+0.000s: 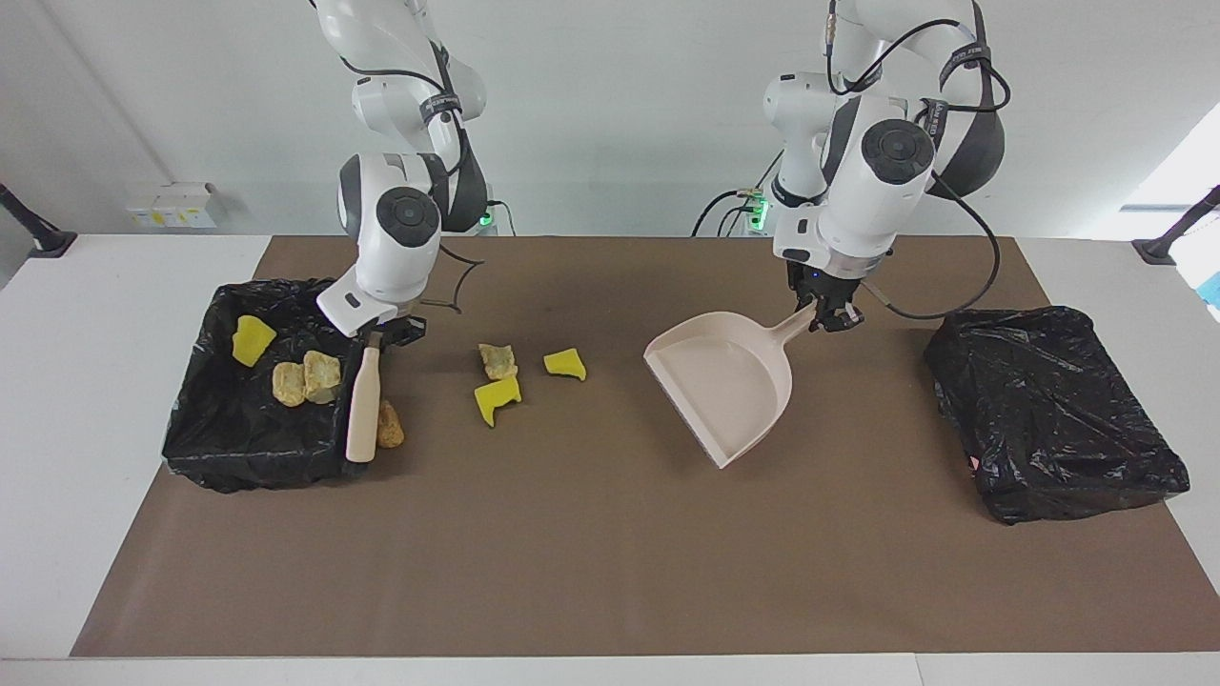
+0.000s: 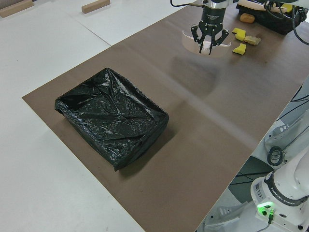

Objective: Sweep and dump trash in bin

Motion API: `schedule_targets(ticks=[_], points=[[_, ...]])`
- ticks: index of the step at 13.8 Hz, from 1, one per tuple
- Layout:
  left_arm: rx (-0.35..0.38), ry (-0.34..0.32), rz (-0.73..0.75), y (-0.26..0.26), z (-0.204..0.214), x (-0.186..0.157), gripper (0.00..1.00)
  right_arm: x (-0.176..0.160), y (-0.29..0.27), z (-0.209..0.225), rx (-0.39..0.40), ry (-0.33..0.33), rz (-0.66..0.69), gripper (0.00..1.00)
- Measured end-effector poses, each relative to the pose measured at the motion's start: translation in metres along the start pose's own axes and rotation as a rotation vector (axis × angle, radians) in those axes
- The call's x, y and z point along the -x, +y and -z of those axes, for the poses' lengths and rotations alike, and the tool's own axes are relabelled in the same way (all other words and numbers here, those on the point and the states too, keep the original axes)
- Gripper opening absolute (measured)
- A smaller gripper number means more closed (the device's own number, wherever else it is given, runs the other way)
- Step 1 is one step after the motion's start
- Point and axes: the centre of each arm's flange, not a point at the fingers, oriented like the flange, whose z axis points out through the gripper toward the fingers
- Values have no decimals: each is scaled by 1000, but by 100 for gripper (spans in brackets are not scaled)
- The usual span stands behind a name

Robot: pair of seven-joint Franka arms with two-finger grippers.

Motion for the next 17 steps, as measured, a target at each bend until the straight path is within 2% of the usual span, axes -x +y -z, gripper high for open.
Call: schedule_targets(ticks=[3,4,6,10,12,14,17], points=[[6,-12,-129,12,-25,38,32,1,-19,-6,-21,13,27,26],[8,-13,-150,15,-30,44,32,2,-31,-2,-64,7,30,26],[1,-11,-171,19,-44,44,32,8,-66,15,-164,3,51,26],[7,-17,-183,26,-72,43,32,16,-126,72,-233,33,114,26],[8,-18,-183,26,-72,43,32,12,-109,103,-232,15,98,26],[8,-18,-182,26,-72,43,32,7,-78,116,-230,-10,74,26],[7,-18,-177,26,-72,43,32,-7,-12,76,-255,-35,-20,26]])
